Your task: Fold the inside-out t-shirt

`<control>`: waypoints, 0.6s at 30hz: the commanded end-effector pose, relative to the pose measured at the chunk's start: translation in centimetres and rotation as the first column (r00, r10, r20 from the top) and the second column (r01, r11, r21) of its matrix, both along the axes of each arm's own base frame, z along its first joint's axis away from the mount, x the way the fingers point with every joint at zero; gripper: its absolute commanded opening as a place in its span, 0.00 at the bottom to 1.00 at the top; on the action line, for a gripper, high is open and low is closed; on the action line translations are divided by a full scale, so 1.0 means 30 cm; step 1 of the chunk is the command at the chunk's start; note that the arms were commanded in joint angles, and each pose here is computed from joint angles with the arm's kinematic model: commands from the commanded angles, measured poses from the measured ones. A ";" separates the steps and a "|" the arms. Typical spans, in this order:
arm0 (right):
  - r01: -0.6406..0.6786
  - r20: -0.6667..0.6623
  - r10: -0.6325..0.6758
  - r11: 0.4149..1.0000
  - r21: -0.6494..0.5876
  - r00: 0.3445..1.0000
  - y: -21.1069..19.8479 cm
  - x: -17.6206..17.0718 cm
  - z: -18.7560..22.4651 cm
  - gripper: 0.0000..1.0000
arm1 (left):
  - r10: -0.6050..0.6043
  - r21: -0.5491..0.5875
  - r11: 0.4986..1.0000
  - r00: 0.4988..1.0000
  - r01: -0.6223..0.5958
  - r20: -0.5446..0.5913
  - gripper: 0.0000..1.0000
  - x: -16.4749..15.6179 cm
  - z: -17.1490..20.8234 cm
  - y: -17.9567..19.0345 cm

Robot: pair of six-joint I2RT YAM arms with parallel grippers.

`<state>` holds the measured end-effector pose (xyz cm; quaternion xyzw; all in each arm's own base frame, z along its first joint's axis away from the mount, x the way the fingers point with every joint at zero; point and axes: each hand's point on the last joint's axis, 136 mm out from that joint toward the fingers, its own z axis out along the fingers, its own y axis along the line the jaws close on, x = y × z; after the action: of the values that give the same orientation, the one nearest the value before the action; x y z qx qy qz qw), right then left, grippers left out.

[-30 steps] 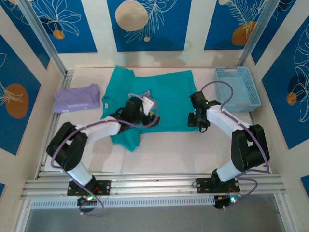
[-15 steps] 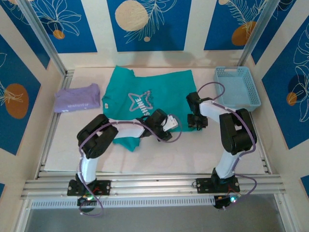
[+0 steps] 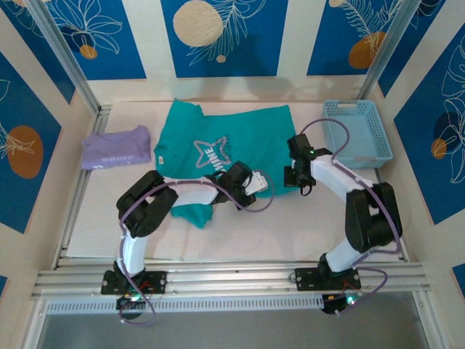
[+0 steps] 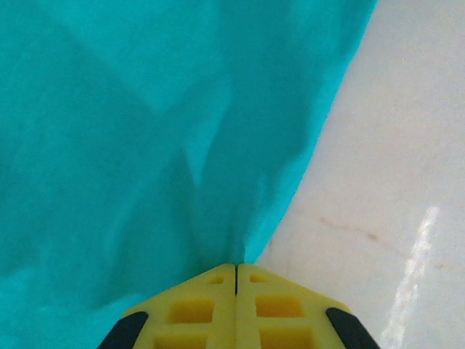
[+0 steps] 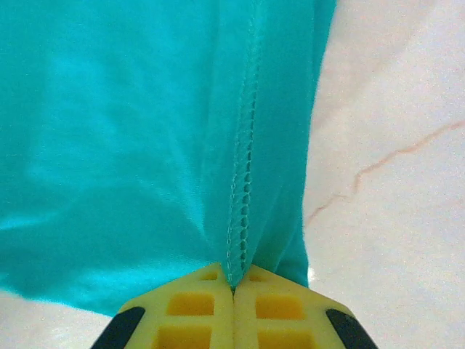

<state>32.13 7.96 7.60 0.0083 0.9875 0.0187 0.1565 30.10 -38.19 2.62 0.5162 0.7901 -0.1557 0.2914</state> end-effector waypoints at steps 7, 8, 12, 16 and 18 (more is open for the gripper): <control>-0.249 0.054 0.254 0.844 0.475 0.966 0.283 -0.117 0.158 0.05 | 0.211 -0.044 0.973 0.953 -0.225 -0.217 0.00 -0.145 0.048 0.266; -0.258 0.055 0.268 0.821 0.509 0.962 0.303 -0.127 0.166 0.05 | 0.218 -0.052 0.971 0.949 -0.235 -0.226 0.00 -0.161 0.054 0.281; -0.265 0.055 0.292 0.754 0.601 0.955 0.350 -0.147 0.169 0.05 | 0.200 -0.104 0.969 0.960 -0.223 -0.193 0.00 -0.178 0.078 0.284; -0.240 0.017 0.295 0.738 0.630 0.955 0.360 -0.152 0.135 0.04 | 0.123 -0.159 0.978 0.987 -0.138 -0.102 0.31 -0.166 0.143 0.204; -0.234 0.015 0.294 0.730 0.642 0.956 0.365 -0.152 0.133 0.04 | 0.107 -0.180 0.977 0.994 -0.112 -0.034 0.46 -0.144 0.183 0.156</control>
<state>28.22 17.97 11.48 -0.0795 0.9323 0.3334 0.1154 24.79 -30.70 5.34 0.4204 0.8379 -0.2054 0.2809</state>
